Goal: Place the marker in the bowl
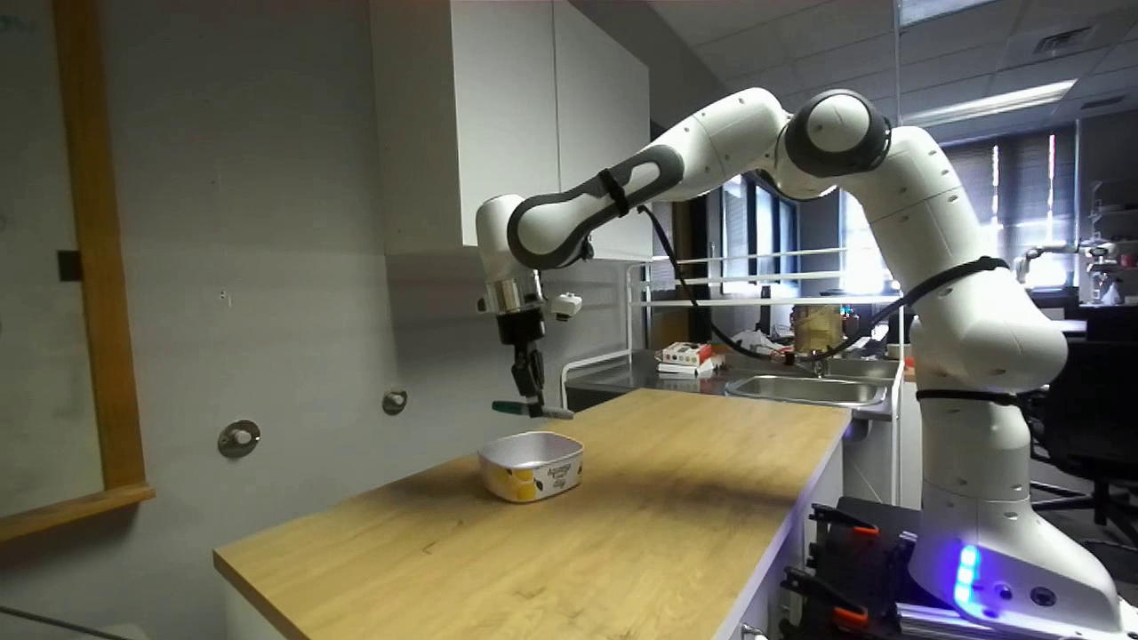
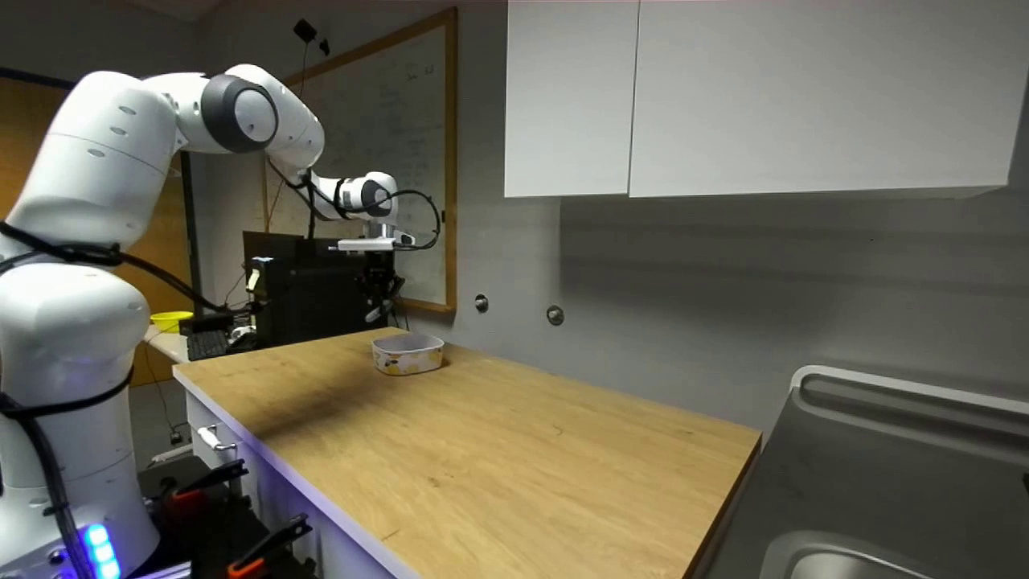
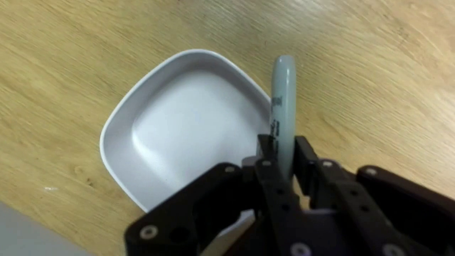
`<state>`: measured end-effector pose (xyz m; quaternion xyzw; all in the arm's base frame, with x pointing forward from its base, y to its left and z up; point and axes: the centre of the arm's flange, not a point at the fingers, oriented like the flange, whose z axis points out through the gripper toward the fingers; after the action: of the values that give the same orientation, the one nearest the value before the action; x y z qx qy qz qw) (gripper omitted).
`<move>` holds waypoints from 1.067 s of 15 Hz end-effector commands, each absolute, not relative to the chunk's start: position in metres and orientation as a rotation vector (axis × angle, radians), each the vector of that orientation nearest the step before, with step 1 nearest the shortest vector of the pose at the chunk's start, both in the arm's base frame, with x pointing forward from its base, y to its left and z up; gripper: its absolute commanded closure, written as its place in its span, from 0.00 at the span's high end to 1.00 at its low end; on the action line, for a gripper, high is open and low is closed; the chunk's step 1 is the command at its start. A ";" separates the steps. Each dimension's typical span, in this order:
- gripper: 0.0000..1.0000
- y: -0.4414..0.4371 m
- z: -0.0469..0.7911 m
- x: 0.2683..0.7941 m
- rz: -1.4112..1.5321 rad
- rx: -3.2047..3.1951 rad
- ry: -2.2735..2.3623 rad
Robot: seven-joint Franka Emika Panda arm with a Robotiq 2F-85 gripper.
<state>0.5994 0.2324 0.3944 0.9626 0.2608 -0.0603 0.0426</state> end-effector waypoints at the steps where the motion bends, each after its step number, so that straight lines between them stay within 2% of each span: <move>1: 0.05 0.254 0.397 0.662 -0.249 2.912 0.783; 6: 0.05 0.222 0.382 0.688 -0.345 2.905 0.717; 16: 0.05 0.177 0.354 0.684 -0.479 2.905 0.636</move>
<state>0.6777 0.1822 0.3573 0.9649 0.2076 -0.1474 0.0639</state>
